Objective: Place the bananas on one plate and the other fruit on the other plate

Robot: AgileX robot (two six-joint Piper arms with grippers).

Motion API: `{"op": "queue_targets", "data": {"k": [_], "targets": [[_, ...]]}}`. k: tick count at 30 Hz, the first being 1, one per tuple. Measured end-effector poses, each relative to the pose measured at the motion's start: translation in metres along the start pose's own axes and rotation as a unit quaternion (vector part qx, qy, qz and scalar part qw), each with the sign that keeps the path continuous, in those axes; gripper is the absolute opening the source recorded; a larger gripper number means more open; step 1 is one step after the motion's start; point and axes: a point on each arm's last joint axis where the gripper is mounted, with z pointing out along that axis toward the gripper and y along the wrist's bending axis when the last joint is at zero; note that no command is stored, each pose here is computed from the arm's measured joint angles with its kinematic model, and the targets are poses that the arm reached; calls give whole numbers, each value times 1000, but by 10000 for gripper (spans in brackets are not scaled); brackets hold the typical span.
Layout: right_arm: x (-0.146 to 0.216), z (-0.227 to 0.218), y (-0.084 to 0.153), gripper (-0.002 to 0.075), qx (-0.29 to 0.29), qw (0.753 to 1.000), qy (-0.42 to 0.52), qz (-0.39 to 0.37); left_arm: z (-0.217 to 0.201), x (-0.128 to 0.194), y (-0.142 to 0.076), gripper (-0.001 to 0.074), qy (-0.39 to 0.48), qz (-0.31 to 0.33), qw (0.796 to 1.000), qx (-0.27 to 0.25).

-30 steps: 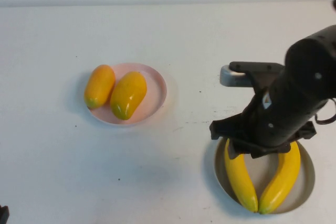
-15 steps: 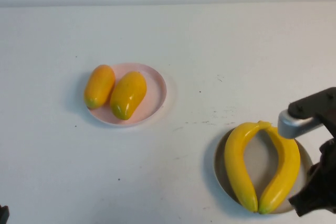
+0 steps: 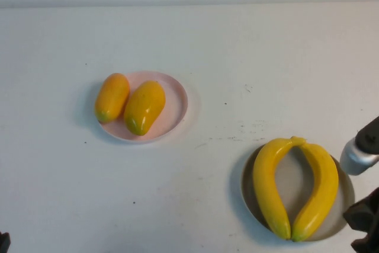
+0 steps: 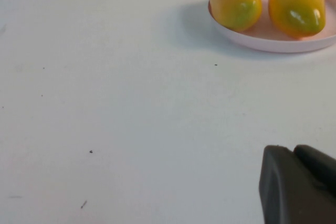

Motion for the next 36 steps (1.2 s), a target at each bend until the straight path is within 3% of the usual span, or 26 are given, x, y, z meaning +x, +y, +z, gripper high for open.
{"op": "queue_targets", "data": {"k": [6,14,19,24,31,36], "targets": [[13,20,-13,-15,13,990,-139,-28,0,0,0,2,0,0,1000,0],[75,26,-43,-15,103,949,-288,79,0,0,0,2,0,0,1000,0],[110,18,-46,-15,174,904,-372,117,0,0,0,2,0,0,1000,0],[134,22,-41,-15,194,851,-463,154,0,0,0,2,0,0,1000,0],[153,46,-41,-15,208,817,-515,155,0,0,0,2,0,0,1000,0],[158,61,-44,-15,211,819,-508,162,0,0,0,2,0,0,1000,0]]}}
